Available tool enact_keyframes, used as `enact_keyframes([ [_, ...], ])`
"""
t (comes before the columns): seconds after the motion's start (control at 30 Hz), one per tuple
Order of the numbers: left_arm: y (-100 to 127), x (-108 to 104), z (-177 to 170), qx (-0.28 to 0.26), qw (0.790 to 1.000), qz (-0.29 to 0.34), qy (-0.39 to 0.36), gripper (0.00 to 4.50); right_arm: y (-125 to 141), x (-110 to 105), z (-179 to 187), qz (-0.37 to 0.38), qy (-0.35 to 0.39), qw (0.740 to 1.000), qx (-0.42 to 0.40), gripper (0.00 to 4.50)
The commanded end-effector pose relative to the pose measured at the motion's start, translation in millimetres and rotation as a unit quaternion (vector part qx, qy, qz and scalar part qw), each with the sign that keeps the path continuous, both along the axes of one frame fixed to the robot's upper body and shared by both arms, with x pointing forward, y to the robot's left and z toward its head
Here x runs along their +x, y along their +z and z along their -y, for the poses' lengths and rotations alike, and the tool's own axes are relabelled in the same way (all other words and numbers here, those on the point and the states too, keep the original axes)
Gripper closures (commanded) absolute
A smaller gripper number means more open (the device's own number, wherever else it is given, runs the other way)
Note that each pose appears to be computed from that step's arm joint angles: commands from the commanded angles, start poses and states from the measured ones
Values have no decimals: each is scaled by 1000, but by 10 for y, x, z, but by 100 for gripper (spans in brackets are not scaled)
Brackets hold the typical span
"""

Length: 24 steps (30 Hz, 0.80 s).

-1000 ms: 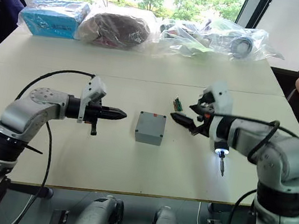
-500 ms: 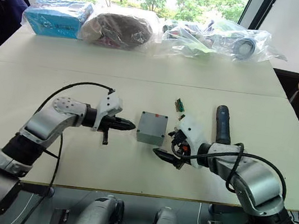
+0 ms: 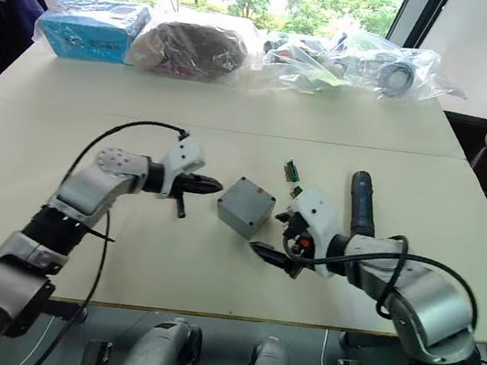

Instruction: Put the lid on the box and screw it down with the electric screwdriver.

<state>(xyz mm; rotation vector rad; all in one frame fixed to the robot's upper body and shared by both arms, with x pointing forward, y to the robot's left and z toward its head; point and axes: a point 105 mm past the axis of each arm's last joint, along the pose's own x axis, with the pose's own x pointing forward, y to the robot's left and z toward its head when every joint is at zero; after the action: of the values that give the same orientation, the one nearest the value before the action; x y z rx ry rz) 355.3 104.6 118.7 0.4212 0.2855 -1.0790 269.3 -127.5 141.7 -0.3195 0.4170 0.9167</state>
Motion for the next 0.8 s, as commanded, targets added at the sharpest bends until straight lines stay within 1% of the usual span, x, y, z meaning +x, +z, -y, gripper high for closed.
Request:
enact_keyframes([
  [0.03, 74, -169, 38, -12, 999, -6, -37, 450, 61, 116, 101, 38, -3, 999, -21, 44],
  [0.17, -36, -460, 139, -12, 994, -54, -91, 450, -43, 347, 127, 61, 9, 997, -47, 44],
  [0.27, -54, -533, 199, -13, 993, -61, -103, 450, -73, 441, 92, 73, 25, 996, -52, 44],
  [0.37, -65, -512, 296, -18, 994, -54, -97, 450, -109, 504, 15, 83, 54, 994, -54, 44],
  [0.47, -55, -441, 379, -27, 996, -38, -81, 450, -160, 513, -48, 86, 80, 991, -58, 44],
  [0.63, -25, -315, 365, -34, 998, -18, -53, 450, -151, 382, -171, 75, 107, 991, -24, 44],
  [0.8, 3, -247, 341, -36, 998, -10, -46, 450, -175, 279, -219, 70, 106, 992, -15, 44],
])
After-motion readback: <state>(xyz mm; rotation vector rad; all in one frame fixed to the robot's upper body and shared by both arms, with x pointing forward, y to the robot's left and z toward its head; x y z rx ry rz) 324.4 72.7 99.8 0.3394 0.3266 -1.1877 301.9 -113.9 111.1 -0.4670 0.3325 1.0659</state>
